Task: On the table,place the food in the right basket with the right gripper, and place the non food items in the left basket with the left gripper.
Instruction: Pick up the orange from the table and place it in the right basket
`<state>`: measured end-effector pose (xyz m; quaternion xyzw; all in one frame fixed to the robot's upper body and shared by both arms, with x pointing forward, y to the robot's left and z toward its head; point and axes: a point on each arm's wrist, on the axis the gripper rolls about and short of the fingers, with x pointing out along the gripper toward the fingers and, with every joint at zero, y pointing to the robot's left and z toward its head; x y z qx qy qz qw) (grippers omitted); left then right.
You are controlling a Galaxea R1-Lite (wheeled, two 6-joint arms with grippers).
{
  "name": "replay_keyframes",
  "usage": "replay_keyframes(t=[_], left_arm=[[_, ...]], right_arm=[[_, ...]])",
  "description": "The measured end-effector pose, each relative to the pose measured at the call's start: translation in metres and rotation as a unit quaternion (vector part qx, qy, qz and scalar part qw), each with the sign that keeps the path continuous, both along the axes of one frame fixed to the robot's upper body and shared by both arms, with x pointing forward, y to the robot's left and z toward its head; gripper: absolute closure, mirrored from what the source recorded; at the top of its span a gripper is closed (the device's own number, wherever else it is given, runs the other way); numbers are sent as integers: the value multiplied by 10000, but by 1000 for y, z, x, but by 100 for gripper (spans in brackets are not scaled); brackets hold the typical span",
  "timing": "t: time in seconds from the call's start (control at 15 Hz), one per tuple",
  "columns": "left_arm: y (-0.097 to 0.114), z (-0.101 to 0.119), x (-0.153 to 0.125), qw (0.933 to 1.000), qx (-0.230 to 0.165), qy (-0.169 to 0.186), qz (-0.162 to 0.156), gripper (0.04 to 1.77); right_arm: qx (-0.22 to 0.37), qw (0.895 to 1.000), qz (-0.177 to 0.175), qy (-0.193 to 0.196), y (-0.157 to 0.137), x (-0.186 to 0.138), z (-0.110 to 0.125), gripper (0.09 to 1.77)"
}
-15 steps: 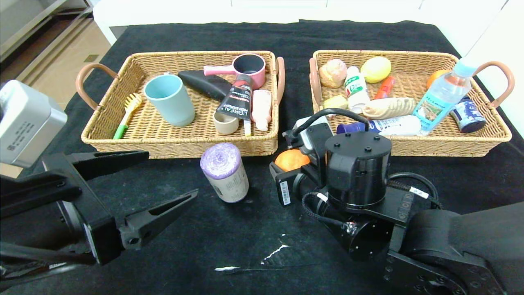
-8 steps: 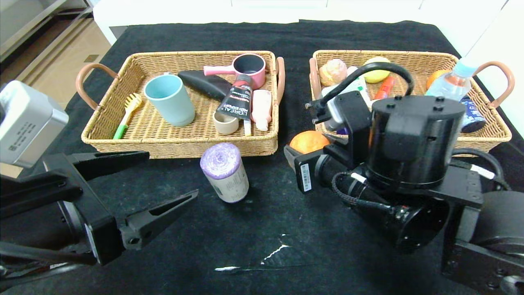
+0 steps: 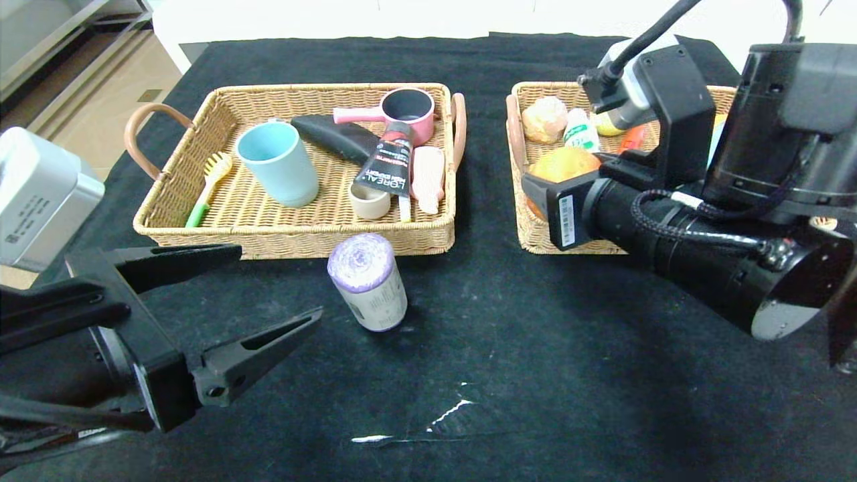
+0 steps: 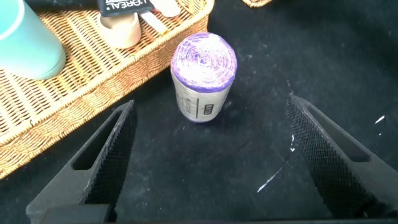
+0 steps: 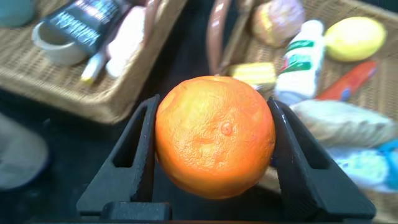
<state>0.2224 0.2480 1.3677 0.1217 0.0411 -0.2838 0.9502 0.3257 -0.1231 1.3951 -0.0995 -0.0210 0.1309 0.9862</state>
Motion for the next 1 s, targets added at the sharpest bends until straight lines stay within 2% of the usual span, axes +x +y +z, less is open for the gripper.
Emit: replay_keyframes(t=[0.13,0.6,1.0], left_arm=[[0,1,0,10000,-8,-12,0,9],[1,2,-1,10000,-31,-56,-3,9],[2,3,-2,10000,-47,-80,-1,9]], right_arm=[[65,9998,-140,-106,-8,12,8,72],[166,9979,-580,-232,-15,59,11,72],[118,9966,-800,-169,-16,86,0,72]])
